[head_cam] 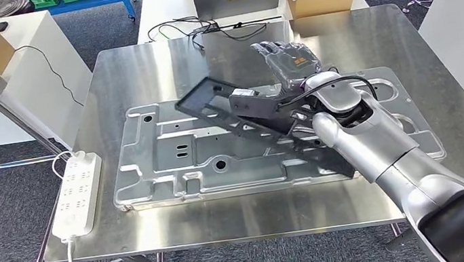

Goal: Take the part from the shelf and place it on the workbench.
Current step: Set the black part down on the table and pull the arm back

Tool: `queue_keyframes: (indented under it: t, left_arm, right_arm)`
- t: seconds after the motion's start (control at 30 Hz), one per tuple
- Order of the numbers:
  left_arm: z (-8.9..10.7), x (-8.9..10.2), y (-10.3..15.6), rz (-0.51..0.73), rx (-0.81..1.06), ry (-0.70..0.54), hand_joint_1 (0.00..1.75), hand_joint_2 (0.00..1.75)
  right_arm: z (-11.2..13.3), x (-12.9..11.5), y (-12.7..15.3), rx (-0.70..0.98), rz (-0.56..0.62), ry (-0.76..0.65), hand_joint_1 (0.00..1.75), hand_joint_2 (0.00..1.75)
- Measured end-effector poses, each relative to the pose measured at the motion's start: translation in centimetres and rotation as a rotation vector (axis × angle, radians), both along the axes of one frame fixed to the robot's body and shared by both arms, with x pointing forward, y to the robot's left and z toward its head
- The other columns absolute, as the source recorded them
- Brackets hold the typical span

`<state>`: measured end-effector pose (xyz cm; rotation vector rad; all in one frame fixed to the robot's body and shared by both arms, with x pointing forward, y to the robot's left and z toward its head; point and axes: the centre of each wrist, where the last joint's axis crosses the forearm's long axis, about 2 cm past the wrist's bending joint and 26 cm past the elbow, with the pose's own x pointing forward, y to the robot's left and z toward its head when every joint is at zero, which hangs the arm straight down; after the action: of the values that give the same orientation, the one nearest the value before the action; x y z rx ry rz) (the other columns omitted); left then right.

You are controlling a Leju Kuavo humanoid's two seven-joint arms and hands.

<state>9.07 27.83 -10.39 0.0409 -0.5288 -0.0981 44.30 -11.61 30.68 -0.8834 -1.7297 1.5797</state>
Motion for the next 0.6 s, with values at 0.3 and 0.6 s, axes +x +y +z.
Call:
queue_keyframes:
  t: [0.3, 0.6]
  left_arm:
    - [0.02, 0.09, -0.01, 0.016, 0.013, 0.009, 0.00, 0.00]
    - [0.03, 0.12, 0.02, 0.027, 0.011, 0.016, 0.00, 0.00]
  right_arm:
    - [0.65, 0.09, 0.24, 0.001, 0.004, -0.015, 0.00, 0.00]
    - [0.70, 0.09, 0.37, 0.000, 0.005, -0.016, 0.00, 0.00]
